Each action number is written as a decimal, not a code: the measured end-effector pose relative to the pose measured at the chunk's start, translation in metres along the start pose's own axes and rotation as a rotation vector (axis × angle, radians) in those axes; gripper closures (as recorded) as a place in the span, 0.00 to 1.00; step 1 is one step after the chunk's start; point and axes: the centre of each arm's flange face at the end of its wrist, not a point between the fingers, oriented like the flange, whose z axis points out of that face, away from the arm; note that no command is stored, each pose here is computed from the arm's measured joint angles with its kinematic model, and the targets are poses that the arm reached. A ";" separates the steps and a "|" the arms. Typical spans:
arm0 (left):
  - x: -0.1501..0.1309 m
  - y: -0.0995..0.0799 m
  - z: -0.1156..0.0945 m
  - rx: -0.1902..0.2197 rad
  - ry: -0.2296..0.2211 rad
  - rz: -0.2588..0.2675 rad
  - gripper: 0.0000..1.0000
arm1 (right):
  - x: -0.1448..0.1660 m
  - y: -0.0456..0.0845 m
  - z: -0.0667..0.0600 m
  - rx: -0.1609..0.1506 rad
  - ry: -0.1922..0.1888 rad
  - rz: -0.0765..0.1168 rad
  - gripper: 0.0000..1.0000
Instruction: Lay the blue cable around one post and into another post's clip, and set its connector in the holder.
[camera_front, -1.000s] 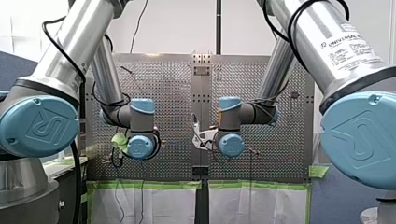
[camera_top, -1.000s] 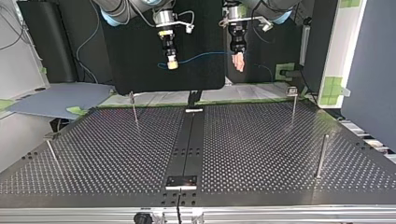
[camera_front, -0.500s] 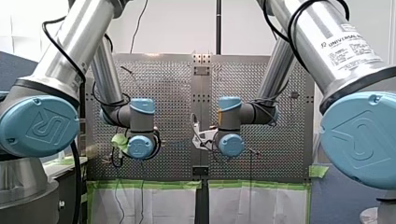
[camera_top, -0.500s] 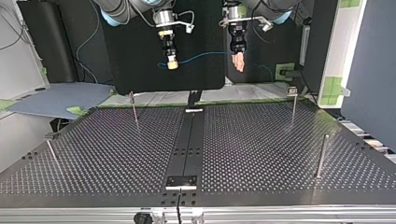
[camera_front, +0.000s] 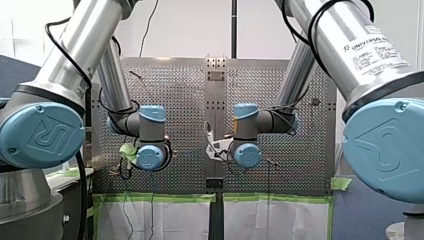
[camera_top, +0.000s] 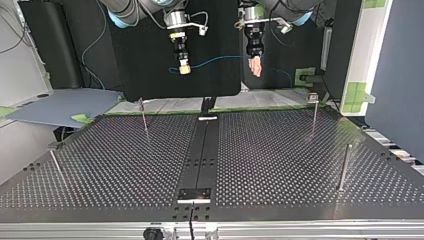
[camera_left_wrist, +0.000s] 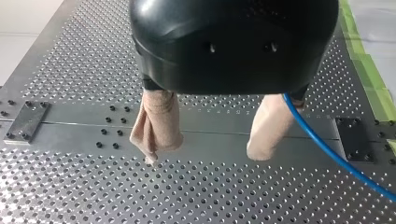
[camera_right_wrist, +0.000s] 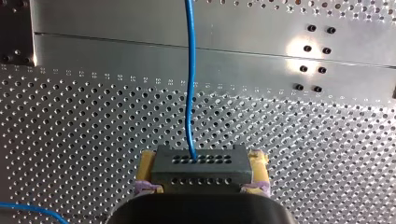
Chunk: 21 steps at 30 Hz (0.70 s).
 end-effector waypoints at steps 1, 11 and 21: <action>0.000 0.000 0.000 0.000 0.000 0.000 0.00 | 0.000 0.000 0.000 0.000 0.000 0.000 1.00; -0.001 0.000 0.002 -0.003 -0.004 -0.002 0.00 | 0.000 0.000 0.000 0.000 0.001 0.000 1.00; -0.002 -0.001 0.004 -0.003 -0.010 -0.005 0.00 | -0.025 -0.001 0.000 0.010 -0.054 -0.011 1.00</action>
